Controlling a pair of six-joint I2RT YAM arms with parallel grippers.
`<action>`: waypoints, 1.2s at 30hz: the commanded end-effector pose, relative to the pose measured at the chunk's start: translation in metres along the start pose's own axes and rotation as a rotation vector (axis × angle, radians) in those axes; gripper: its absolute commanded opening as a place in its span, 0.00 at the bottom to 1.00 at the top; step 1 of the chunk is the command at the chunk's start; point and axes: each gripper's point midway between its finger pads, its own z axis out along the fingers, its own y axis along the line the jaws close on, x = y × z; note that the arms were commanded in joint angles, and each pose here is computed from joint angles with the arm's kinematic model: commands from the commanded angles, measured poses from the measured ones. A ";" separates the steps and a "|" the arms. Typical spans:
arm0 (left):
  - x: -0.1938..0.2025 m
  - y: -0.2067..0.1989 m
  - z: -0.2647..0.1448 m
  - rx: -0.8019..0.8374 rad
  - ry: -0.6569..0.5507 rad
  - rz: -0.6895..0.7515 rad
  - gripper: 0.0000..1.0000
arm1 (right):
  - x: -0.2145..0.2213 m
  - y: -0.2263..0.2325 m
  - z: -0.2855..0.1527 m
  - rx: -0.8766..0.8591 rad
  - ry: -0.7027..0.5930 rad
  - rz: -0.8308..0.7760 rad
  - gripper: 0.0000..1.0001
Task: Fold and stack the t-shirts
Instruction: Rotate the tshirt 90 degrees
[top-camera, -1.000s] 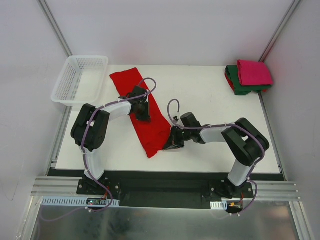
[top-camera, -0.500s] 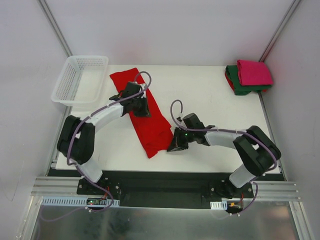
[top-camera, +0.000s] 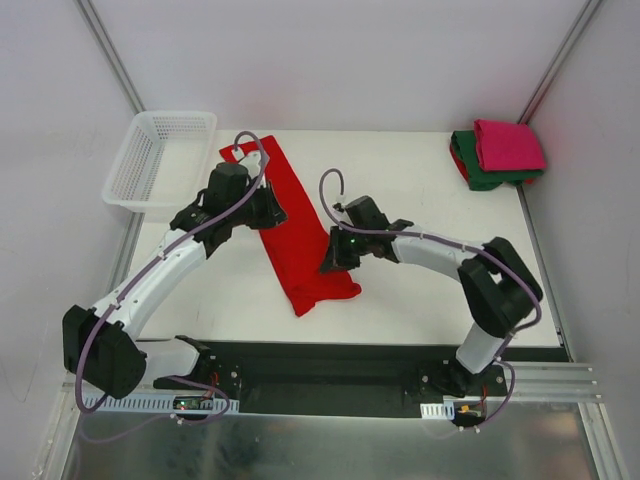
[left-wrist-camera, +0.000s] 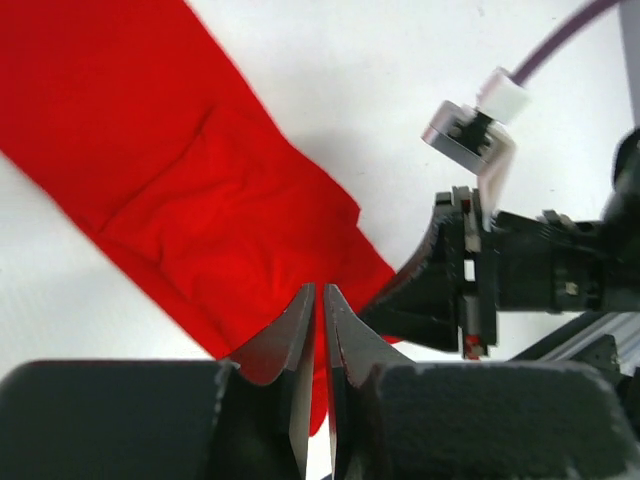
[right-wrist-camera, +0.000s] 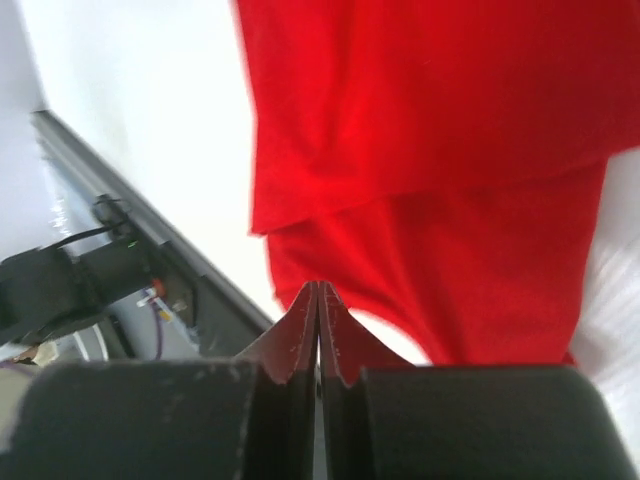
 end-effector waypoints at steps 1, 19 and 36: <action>0.003 0.022 -0.020 -0.099 -0.044 0.006 0.07 | -0.013 -0.011 0.028 0.055 0.006 -0.028 0.01; 0.013 0.030 -0.029 -0.114 -0.035 -0.012 0.07 | -0.042 0.011 0.046 0.017 -0.012 -0.060 0.02; 0.014 0.039 -0.032 -0.146 -0.047 -0.006 0.08 | -0.024 -0.050 0.071 0.294 0.061 -0.068 0.02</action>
